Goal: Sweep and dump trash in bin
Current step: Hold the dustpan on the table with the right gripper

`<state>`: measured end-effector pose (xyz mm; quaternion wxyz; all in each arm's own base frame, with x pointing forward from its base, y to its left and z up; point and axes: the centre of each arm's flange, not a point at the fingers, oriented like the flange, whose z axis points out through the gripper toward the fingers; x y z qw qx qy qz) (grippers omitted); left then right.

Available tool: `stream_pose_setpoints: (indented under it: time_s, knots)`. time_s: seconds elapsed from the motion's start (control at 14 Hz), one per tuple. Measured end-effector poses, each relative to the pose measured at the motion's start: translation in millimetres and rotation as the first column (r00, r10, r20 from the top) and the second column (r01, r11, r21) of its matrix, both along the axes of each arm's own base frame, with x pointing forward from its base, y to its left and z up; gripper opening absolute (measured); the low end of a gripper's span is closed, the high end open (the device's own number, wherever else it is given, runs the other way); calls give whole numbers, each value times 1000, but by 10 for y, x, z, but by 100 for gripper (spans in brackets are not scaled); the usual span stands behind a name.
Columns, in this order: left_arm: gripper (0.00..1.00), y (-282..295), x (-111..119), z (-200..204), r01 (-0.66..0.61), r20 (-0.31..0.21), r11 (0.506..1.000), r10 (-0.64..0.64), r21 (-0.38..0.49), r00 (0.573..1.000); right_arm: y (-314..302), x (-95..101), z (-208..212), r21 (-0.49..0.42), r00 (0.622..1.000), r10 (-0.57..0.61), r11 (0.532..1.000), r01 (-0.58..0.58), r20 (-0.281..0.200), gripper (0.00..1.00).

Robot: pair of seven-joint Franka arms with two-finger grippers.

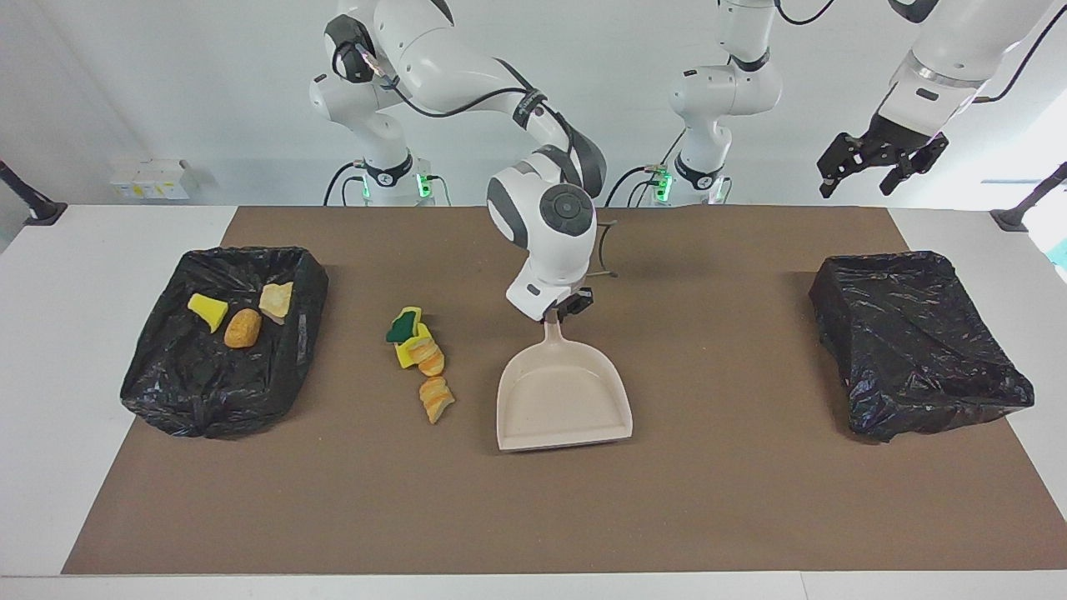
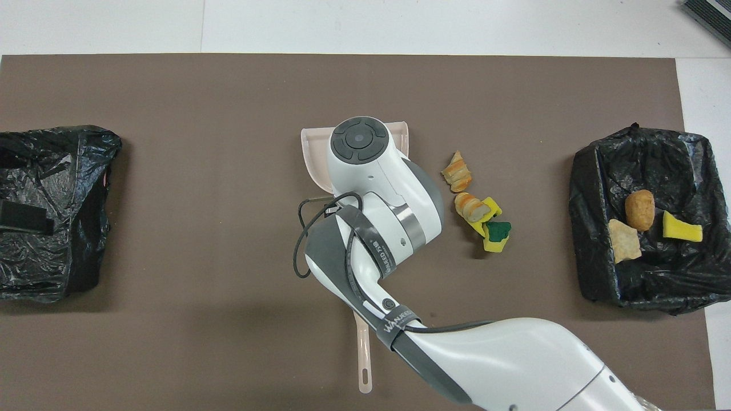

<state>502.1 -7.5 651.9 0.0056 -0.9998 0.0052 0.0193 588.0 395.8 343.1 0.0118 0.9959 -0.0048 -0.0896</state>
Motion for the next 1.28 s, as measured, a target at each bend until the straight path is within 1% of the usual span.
stream_pose_setpoints:
  time_s: [0.14, 0.21, 0.29, 0.43, 0.5, 0.57, 0.64, 0.93, 1.14, 1.28]
  knots:
    - [100, 0, 0, 0, 0, 0, 1000, 0, 0, 1000, -4, 30, 11, 5, 1000, -6, 1000, 6, 6, 31]
    - [100, 0, 0, 0, 0, 0, 1000, 0, 0, 1000, -12, 48, 20, 9, 1000, -9, 1000, 8, 13, 36]
    - [100, 0, 0, 0, 0, 0, 1000, 0, 0, 1000, -11, 56, 30, 11, 1000, -9, 1000, 9, 17, 50]
    - [100, 0, 0, 0, 0, 0, 1000, 0, 0, 1000, -15, 81, 87, 17, 1000, -12, 1000, 11, 26, 70]
    - [100, 0, 0, 0, 0, 0, 1000, 0, 0, 1000, -24, 94, 132, 20, 999, -13, 1000, 12, 31, 83]
    - [100, 0, 0, 0, 0, 0, 1000, 0, 0, 1000, -36, 99, 183, 21, 999, -7, 1000, 7, 31, 93]
    - [100, 0, 0, 0, 0, 0, 1000, 0, 0, 1000, -55, 96, 240, 21, 1000, 7, 1000, -8, 29, 100]
    - [100, 0, 0, 0, 0, 0, 1000, 0, 0, 1000, -237, 100, 529, 17, 994, 112, 994, -112, 16, 100]
    - [100, 0, 0, 0, 0, 0, 1000, 0, 0, 1000, -722, 265, 869, 21, 978, 208, 978, -209, 28, 100]
    - [100, 0, 0, 0, 0, 0, 1000, 0, 0, 1000, -1171, 406, 1127, 21, 967, 250, 968, -251, 49, 100]
